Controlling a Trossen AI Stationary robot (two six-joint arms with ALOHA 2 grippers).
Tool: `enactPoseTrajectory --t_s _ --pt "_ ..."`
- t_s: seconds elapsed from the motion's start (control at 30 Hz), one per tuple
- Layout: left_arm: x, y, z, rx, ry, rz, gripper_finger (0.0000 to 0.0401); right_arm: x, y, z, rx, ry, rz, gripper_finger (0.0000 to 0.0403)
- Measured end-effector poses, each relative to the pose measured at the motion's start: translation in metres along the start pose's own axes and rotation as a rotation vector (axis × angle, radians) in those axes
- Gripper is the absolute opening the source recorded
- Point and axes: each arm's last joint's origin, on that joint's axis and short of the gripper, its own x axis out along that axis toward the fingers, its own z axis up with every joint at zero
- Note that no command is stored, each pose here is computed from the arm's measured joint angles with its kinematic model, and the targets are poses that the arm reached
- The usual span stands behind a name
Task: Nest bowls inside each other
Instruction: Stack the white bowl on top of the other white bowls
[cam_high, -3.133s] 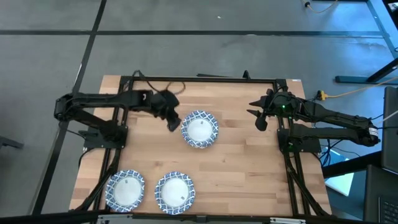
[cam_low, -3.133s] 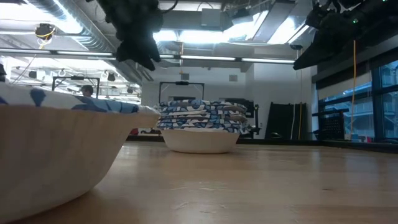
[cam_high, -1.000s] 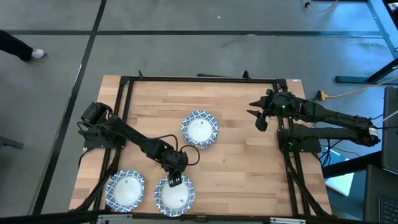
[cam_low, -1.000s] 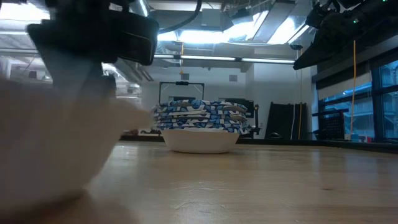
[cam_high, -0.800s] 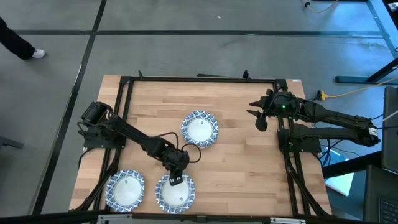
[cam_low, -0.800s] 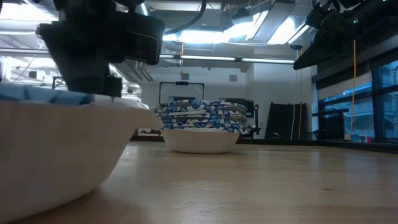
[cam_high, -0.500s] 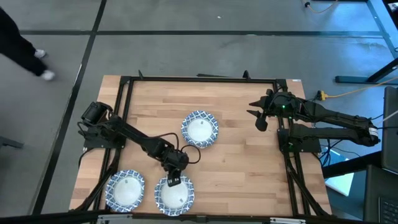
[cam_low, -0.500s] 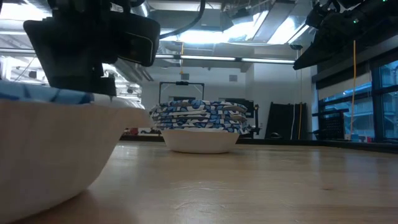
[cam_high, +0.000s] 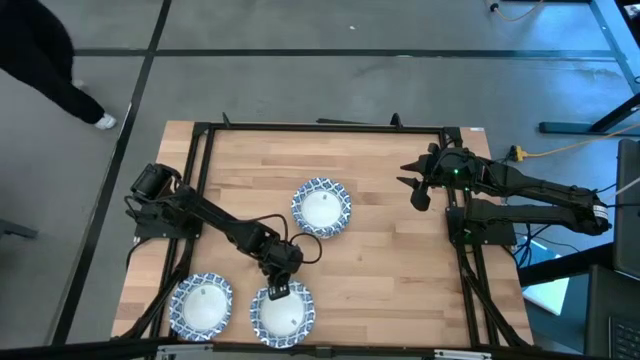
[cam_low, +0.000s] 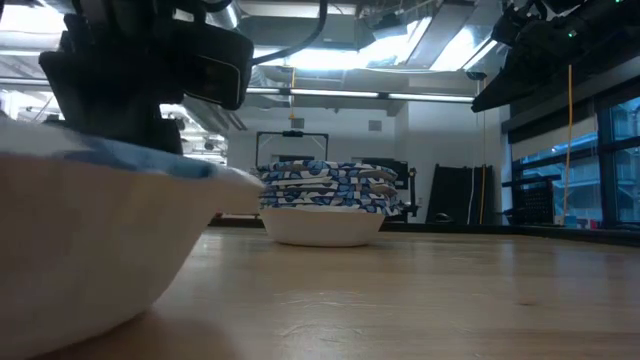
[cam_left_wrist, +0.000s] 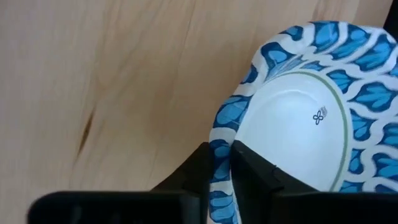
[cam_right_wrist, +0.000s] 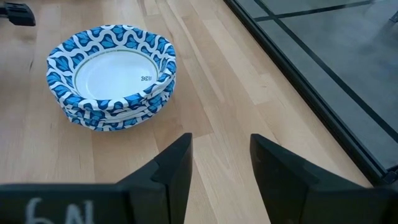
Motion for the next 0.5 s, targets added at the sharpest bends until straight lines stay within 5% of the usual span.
enactPoseTrajectory --t_s 0.2,0.5 --pt "-0.002 0.006 0.006 -0.023 -0.007 -0.010 0.0006 0.000 0.000 0.000 0.000 0.000 0.000 0.0162" --pt "-0.031 0.024 0.027 -0.068 -0.026 -0.133 0.0002 0.000 0.000 0.000 0.000 0.002 -0.001 0.0162"
